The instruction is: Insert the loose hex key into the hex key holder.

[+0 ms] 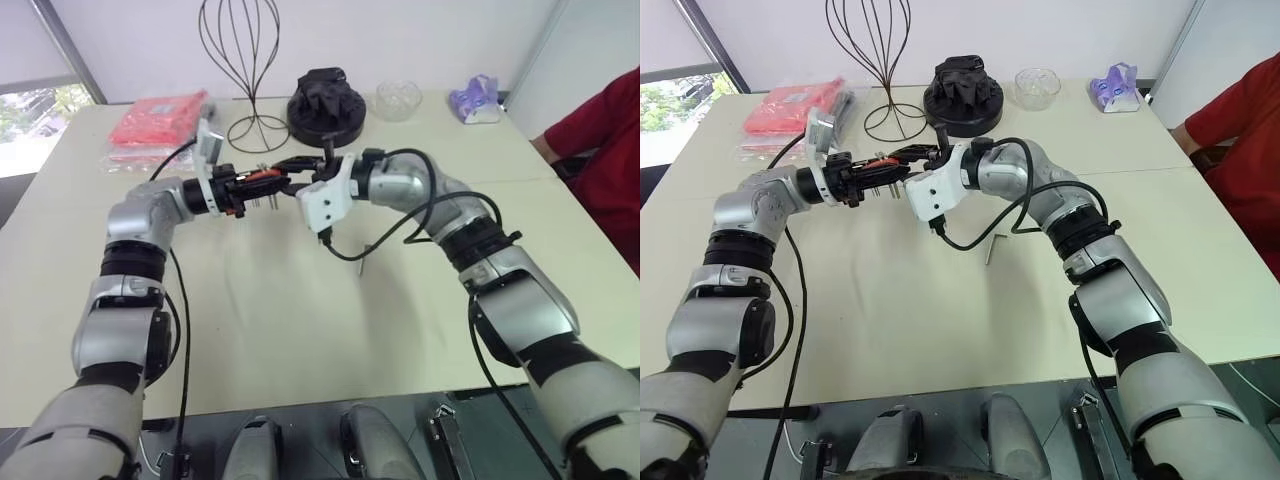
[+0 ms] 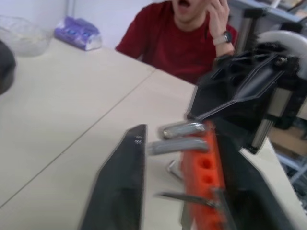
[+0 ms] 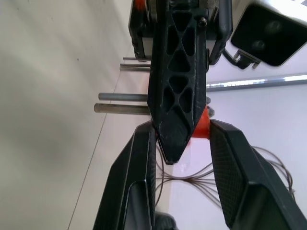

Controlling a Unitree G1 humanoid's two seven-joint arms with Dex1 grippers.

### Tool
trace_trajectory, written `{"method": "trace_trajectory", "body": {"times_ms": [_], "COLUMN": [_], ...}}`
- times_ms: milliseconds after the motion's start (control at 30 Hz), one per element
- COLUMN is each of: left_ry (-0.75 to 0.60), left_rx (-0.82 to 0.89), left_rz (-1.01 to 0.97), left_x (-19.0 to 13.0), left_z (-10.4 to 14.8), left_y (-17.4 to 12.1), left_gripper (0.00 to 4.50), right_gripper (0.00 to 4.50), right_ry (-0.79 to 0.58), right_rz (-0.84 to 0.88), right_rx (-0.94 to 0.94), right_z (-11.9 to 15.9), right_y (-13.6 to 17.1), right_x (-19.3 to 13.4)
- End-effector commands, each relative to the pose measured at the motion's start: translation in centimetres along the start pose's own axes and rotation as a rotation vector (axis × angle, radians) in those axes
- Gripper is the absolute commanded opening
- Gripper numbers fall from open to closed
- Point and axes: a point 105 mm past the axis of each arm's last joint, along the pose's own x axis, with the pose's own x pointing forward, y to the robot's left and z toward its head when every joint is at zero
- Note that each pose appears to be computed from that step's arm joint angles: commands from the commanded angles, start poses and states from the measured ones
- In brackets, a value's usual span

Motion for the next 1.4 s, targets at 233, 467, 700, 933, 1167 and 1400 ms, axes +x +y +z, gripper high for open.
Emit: {"method": "trace_trajectory", "body": {"times_ms": [233,467,700,933,1167,1400], "left_ry": [-0.030,0.010,0.073,0.102,0.062,0.054], "left_rx": [0.029,0.087,0.277,0.401,0.384,0.379], "left_rz": [0.052,0.079,0.059,0.064,0.103,0.160], "left_x": [-0.6,-1.3,-1.4,-0.3,0.3,-0.2], "left_z": [1.0,0.9,1.2,0.2,-0.7,-1.3], "left_y": [0.3,0.5,-1.0,-2.7,-3.0,-3.0], "left_gripper": [0.00,0.00,0.00,0.00,0.00,0.00], "right_gripper": [3.42,4.48,4.48,4.48,4.48,4.48], "right_ry": [-0.080,0.072,0.302,0.588,0.675,0.703], "right_rz": [-0.070,-0.005,-0.077,-0.047,-0.069,-0.030], "right_rx": [-0.021,0.075,1.448,1.854,1.957,1.983], "right_z": [1.9,-1.1,-2.7,-1.1,-1.9,-2.7], "right_y": [-1.9,0.3,4.0,9.0,11.3,12.6], "right_x": [-0.2,-2.4,-10.1,-12.7,-11.3,-9.0]}}
